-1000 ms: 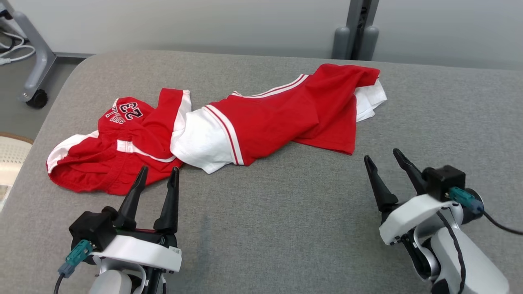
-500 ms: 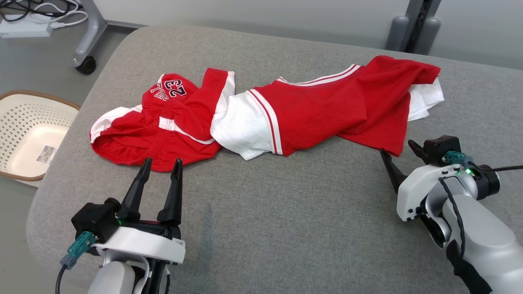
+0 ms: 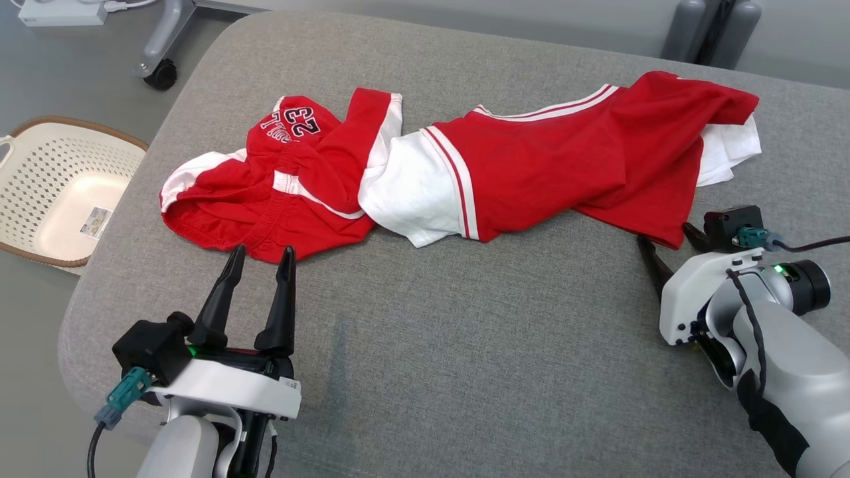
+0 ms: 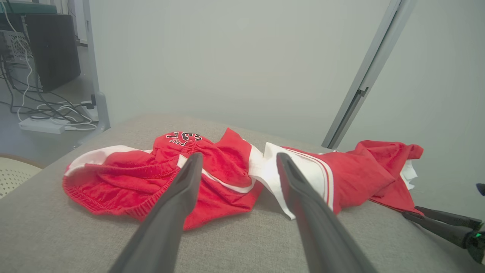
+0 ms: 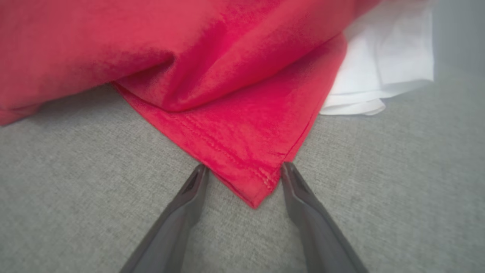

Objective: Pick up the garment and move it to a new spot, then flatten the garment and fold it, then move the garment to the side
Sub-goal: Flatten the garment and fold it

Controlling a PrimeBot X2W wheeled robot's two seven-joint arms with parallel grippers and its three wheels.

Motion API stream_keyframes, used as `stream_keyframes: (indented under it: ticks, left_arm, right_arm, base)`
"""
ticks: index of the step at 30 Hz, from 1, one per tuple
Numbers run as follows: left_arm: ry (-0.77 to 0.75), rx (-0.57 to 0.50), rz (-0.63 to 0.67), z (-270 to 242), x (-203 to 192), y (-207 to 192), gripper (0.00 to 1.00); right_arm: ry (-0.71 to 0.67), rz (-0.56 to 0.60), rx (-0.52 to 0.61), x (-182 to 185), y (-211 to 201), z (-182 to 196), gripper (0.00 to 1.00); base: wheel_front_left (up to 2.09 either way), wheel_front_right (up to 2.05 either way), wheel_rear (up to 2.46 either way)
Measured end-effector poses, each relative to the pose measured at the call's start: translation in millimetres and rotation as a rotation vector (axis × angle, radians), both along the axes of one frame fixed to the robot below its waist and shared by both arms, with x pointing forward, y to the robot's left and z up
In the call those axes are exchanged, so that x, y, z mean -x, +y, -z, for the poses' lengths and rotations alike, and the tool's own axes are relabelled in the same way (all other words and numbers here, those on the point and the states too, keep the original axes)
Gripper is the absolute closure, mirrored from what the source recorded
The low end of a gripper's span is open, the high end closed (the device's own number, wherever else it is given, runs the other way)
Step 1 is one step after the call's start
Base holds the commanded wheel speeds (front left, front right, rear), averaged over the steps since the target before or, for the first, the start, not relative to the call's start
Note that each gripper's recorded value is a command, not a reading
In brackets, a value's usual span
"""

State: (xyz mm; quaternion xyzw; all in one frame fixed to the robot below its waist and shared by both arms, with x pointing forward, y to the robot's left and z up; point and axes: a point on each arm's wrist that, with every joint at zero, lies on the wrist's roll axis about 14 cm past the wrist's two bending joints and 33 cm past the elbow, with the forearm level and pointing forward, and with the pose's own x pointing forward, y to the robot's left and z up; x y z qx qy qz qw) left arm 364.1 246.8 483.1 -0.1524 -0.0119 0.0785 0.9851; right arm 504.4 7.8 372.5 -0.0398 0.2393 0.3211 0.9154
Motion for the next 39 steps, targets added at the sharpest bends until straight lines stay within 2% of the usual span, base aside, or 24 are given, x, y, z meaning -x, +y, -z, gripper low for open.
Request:
stream_keyframes:
  ticks: [1, 2, 4, 5, 18, 28, 30, 31, 39]
  left_arm:
    - [0.001, 0.000, -0.001, 0.4, -0.1, 0.3, 0.00]
    - [0.002, 0.000, -0.001, 0.5, -0.3, 0.3, 0.00]
    - [0.002, 0.000, -0.001, 0.6, -0.4, 0.4, 0.00]
    - [0.001, 0.000, -0.001, 0.5, -0.3, 0.6, 0.00]
    - [-0.028, -0.003, 0.020, -8.8, 2.3, -5.5, 0.00]
    - [-0.042, -0.009, 0.072, -12.0, 6.8, -20.1, 0.00]
    - [-0.052, -0.013, 0.089, -15.2, 4.8, -24.9, 0.00]
    - [-0.057, -0.009, 0.120, -15.7, 3.1, -35.0, 0.00]
    - [-0.077, -0.011, 0.130, -21.7, 2.2, -37.8, 0.00]
  right_arm:
    - [0.002, -0.001, -0.002, -0.5, 0.7, 0.3, 0.51]
    - [0.001, -0.002, -0.004, -1.4, 1.3, -0.4, 0.58]
    - [0.000, -0.003, -0.007, -1.5, 2.0, -1.2, 0.98]
    - [0.000, -0.008, -0.006, -0.4, 2.7, -1.0, 1.00]
    - [-0.049, -0.035, -0.082, 19.7, 11.0, -21.8, 1.00]
    - [-0.142, -0.083, -0.234, 49.7, 26.9, -69.8, 1.00]
    - [-0.150, -0.091, -0.253, 61.1, 27.2, -73.2, 1.00]
    - [-0.172, -0.123, -0.290, 87.7, 31.3, -81.1, 1.00]
    - [-0.143, -0.272, -0.372, 145.1, 74.7, -90.3, 1.00]
  base:
    - [0.00, 0.00, 0.00]
    - [0.00, 0.00, 0.00]
    - [0.00, 0.00, 0.00]
    - [0.00, 0.00, 0.00]
    - [0.00, 0.00, 0.00]
    - [0.00, 0.00, 0.00]
    - [0.00, 0.00, 0.00]
    - [0.00, 0.00, 0.00]
    - [0.00, 0.00, 0.00]
